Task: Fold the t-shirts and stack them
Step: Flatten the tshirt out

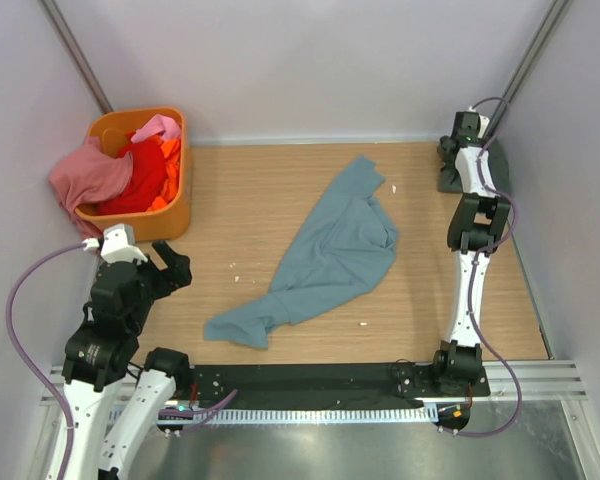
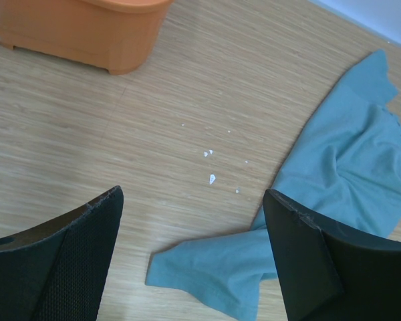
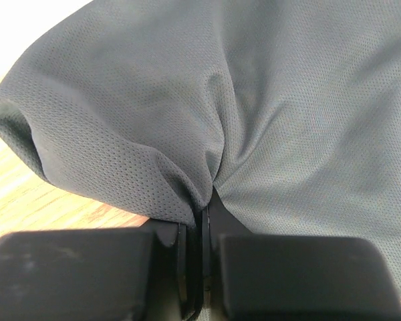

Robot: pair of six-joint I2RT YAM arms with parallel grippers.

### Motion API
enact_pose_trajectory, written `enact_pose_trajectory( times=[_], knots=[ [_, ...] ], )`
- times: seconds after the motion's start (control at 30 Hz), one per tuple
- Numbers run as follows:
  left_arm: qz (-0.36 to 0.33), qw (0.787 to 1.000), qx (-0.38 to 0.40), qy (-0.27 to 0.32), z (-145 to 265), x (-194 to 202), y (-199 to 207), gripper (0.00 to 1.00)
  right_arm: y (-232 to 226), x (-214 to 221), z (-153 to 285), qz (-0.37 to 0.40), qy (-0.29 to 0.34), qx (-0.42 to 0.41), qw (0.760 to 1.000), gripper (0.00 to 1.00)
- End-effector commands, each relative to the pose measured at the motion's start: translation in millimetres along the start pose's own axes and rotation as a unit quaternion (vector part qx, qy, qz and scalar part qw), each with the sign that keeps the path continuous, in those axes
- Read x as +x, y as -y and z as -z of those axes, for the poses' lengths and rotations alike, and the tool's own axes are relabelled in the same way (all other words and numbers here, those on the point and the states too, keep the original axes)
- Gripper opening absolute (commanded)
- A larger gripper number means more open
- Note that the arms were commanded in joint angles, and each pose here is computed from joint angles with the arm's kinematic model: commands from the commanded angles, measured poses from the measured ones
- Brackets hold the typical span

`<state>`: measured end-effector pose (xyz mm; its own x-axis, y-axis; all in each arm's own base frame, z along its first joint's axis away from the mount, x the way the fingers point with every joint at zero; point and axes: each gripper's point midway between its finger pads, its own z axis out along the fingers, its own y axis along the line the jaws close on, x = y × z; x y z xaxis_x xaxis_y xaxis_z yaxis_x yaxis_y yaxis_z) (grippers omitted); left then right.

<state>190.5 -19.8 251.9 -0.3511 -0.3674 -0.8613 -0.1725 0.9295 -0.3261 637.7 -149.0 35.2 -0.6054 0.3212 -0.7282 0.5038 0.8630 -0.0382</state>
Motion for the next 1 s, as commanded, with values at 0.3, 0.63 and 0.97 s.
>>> enact_pose_trajectory(
  times=[0.3, 0.63, 0.97],
  knots=[
    [0.006, 1.0, -0.003, 0.017, -1, -8, 0, 0.86, -19, 24, 23, 0.06, -0.025, 0.019, 0.998, 0.31],
    [0.007, 1.0, -0.001, 0.022, 1, -9, 0, 0.86, -42, -28, 85, 0.029, 0.015, -0.051, 0.998, 0.91],
    [0.01, 0.999, 0.005, 0.03, 4, -12, 0, 0.86, -23, -45, 156, -0.04, 0.047, -0.082, 0.995, 0.45]
  ],
)
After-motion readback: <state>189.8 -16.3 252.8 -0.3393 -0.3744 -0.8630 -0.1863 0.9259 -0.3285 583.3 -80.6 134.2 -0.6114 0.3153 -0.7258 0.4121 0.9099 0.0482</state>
